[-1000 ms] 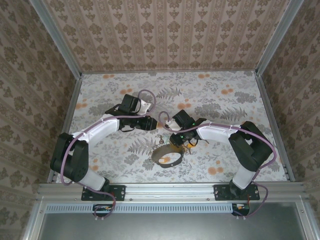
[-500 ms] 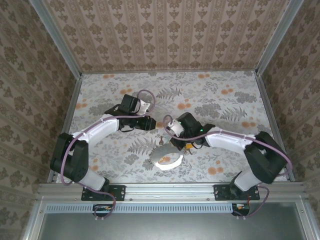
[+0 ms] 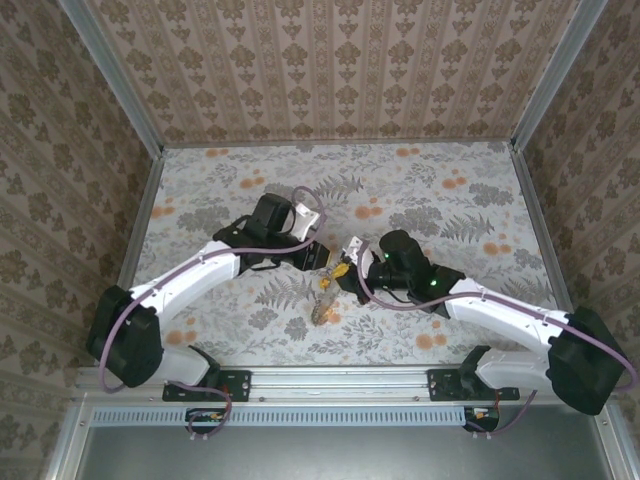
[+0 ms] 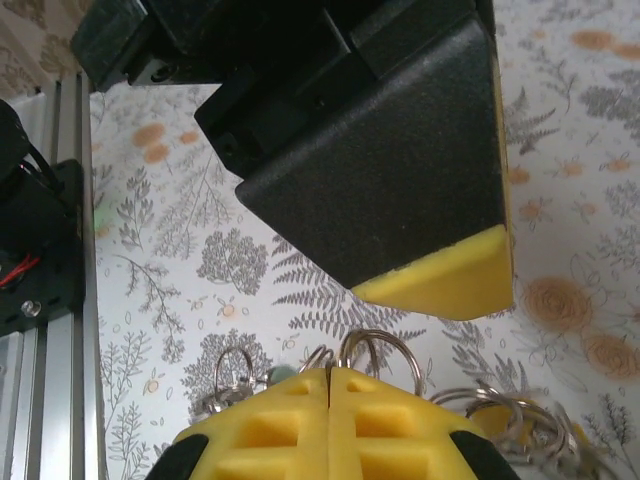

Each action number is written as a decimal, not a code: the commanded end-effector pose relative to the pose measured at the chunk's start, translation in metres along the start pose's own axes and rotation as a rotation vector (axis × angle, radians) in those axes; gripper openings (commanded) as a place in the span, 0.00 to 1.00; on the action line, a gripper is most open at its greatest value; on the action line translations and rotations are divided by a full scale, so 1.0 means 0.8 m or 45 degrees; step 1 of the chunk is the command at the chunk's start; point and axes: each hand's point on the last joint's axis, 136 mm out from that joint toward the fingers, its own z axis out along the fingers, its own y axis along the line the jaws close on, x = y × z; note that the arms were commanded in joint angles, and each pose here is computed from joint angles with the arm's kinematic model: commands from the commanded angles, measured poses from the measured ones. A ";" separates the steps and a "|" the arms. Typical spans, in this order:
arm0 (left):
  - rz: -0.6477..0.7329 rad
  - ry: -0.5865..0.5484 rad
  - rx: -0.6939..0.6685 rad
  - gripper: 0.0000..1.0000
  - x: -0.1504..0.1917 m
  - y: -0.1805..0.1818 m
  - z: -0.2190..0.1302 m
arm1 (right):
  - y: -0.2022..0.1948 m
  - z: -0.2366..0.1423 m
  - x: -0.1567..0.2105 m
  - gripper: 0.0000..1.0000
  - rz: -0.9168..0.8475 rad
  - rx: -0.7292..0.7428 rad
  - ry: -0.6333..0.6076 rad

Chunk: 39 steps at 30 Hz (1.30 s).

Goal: Put the keys on the keyring

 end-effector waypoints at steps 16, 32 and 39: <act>0.034 -0.032 -0.040 0.20 0.030 -0.026 -0.018 | 0.020 -0.047 -0.091 0.00 -0.002 -0.051 -0.458; 0.258 -0.245 0.007 0.45 0.022 -0.068 -0.097 | 0.021 -0.063 -0.098 0.00 0.016 -0.048 -0.448; 0.351 -0.255 0.081 0.39 0.019 -0.092 -0.087 | 0.027 -0.065 -0.106 0.00 0.011 -0.090 -0.456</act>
